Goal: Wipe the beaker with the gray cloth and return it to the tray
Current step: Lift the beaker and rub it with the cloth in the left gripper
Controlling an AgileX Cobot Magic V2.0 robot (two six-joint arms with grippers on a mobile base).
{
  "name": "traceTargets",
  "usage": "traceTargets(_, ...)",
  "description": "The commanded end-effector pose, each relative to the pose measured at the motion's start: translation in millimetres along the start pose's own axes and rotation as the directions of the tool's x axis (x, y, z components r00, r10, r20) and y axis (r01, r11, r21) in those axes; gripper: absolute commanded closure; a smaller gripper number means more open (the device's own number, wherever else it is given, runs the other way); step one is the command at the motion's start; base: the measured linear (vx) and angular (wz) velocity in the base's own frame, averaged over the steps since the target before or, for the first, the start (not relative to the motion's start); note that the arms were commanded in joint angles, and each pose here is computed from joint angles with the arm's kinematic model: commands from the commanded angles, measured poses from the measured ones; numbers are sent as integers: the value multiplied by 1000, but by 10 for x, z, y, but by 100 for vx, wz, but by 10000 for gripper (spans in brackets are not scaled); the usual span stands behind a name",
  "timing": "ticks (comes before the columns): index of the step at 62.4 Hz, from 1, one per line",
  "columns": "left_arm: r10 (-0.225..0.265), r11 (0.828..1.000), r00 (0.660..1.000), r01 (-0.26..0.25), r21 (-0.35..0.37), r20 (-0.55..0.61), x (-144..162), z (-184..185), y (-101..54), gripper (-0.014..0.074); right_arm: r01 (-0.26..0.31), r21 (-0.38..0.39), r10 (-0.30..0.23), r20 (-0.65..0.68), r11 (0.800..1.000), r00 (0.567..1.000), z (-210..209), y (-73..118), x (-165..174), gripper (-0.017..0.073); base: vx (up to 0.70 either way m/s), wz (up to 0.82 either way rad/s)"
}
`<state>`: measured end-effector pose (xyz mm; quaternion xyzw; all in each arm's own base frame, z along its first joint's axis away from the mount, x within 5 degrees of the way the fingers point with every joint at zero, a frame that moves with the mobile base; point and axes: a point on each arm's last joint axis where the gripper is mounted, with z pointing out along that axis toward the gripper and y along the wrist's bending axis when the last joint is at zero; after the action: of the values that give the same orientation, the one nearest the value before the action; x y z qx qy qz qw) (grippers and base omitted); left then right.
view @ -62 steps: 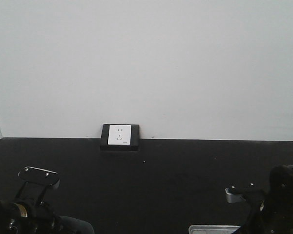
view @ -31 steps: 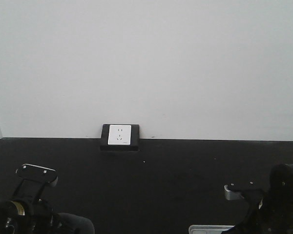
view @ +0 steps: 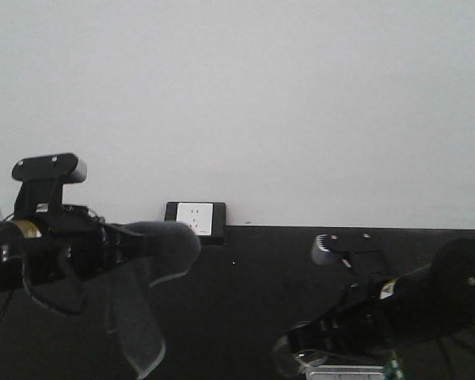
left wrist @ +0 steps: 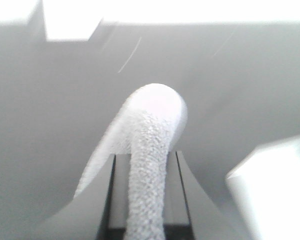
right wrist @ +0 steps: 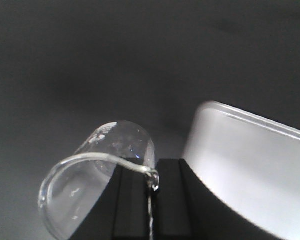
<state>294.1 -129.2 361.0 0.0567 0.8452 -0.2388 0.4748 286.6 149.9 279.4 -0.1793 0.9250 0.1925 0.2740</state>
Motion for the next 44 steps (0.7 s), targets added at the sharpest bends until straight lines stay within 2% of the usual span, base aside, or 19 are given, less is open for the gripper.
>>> traceTargets(1,-26,996,996,18,89,82,-201,-102,-260,596,15,-94,1,167,995,986,-188,385,-182,570,0,0)
traceTargets(6,-8,992,1000,8,125,-1,-100,-69,-378,595,12,-129,18,228,992,974,-221,582,-249,570,0,0)
traceTargets(9,18,990,997,-8,141,-71,-21,-69,-423,595,-14,-128,50,279,992,959,-271,582,-335,570,0,0)
traceTargets(15,53,986,968,-12,167,-247,154,-101,-470,595,-65,-99,98,376,993,921,-421,464,-538,570,0,0)
traceTargets(19,45,981,934,25,191,-354,249,-141,-501,595,-96,-75,118,420,993,900,-540,357,-661,570,0,0)
traceTargets(22,59,975,908,36,217,-415,313,-170,-543,595,-109,-55,122,443,992,888,-612,276,-725,570,0,0)
traceTargets(25,94,968,899,17,249,-427,338,-182,-579,594,-120,-50,129,448,992,885,-660,230,-758,570,0,0)
traceTargets(27,98,965,904,15,260,-416,332,-180,-596,594,-122,-51,132,440,991,888,-668,227,-759,570,0,0)
traceTargets(31,88,964,942,2,265,-325,247,-149,-611,594,-118,-56,131,388,991,912,-650,258,-715,570,0,0)
traceTargets(35,52,970,981,-6,241,-186,117,-109,-597,594,-88,-60,102,294,994,950,-597,343,-623,570,0,0)
traceTargets(37,26,976,997,-8,220,-77,10,-90,-570,594,-69,-64,83,255,996,964,-578,390,-581,570,0,0)
traceTargets(40,0,980,999,-7,201,35,-96,-84,-551,594,-52,-71,65,194,996,979,-547,453,-519,570,0,0)
traceTargets(44,-32,985,979,-4,174,201,-250,-98,-524,594,-37,-84,50,149,996,988,-530,528,-466,570,0,0)
